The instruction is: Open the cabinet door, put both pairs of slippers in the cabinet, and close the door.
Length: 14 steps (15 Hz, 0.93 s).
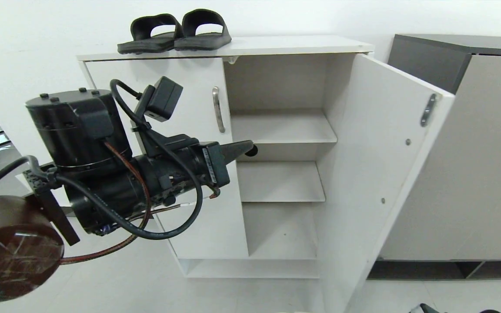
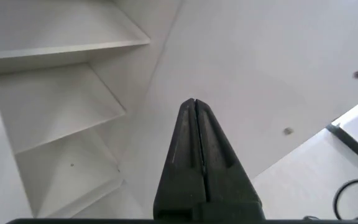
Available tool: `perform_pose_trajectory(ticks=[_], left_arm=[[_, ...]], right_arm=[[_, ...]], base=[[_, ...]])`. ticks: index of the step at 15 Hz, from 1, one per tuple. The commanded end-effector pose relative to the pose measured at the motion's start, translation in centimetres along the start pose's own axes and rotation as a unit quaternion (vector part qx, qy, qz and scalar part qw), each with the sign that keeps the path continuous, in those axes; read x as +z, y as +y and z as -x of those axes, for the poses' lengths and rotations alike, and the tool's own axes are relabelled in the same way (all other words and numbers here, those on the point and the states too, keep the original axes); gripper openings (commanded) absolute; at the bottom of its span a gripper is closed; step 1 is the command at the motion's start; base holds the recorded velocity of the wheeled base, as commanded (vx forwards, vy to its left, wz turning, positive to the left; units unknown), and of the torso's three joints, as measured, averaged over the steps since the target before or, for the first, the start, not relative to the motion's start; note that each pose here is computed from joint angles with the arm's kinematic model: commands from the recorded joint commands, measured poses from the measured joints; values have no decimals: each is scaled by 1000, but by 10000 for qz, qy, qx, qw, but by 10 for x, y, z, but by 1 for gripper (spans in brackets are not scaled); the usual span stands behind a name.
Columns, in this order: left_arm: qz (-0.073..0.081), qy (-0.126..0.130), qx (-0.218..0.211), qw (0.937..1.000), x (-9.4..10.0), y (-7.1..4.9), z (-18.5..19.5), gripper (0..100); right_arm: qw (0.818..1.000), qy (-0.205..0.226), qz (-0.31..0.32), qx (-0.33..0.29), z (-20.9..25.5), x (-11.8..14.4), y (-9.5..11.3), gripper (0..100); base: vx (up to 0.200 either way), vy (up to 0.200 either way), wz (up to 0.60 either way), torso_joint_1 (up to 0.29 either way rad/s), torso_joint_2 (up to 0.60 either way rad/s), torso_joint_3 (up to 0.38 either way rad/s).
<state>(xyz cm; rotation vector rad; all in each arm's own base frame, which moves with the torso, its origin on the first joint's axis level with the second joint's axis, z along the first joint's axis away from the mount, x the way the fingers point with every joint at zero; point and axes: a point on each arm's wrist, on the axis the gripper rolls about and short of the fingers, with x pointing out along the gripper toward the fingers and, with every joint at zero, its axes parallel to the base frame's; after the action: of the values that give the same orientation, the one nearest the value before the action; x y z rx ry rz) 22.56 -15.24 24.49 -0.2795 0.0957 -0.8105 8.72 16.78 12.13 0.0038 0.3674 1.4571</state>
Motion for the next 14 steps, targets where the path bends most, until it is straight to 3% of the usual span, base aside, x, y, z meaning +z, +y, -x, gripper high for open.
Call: perform_pose_trajectory(ticks=[1,3,5,6,7,8,9,10,11,12,14], left_arm=[[-18,-115,173,9998,5,0,13,0],[14,-77,569,9983,1,-4,40,0],[-1,-157,1135,9934,-2,-5,75,0],[-266,-223,1796,9831,-8,-8,111,0],[-387,-128,2296,9724,-20,-12,142,0],[-391,13,2900,9562,-31,-12,171,0],[-403,63,3631,9309,-40,-12,200,0],[-388,-68,4335,9003,-47,-17,231,0],[-383,-204,4689,8822,-53,-23,248,0],[-478,-420,5254,8485,-70,-34,272,0],[-824,-550,6133,7836,-116,-43,292,0]], right_arm=[[9988,-235,-198,-392,-8,14,-12,0],[9875,-510,-885,-1198,-17,24,-33,0],[9747,-615,-1047,-1876,-26,27,-55,0],[9636,-660,-1065,-2363,-33,30,-62,0],[9476,-470,-1137,-2947,-41,30,-70,0],[9280,-248,-1207,-3516,-45,32,-77,0],[9199,-19,-1284,-3706,-45,32,-80,0],[9177,-61,-1285,-3760,-43,35,-82,0],[9173,-85,-1278,-3770,-43,36,-82,0],[9180,-138,-1251,-3761,-40,39,-79,0],[9186,-156,-1237,-3751,-39,40,-78,0]], base=[[0,0,0,0,0,0],[0,0,0,0,0,0],[0,0,0,0,0,0],[0,0,0,0,0,0],[0,0,0,0,0,0],[0,0,0,0,0,0],[0,0,0,0,0,0],[0,0,0,0,0,0],[0,0,0,0,0,0],[0,0,0,0,0,0],[0,0,0,0,0,0]])
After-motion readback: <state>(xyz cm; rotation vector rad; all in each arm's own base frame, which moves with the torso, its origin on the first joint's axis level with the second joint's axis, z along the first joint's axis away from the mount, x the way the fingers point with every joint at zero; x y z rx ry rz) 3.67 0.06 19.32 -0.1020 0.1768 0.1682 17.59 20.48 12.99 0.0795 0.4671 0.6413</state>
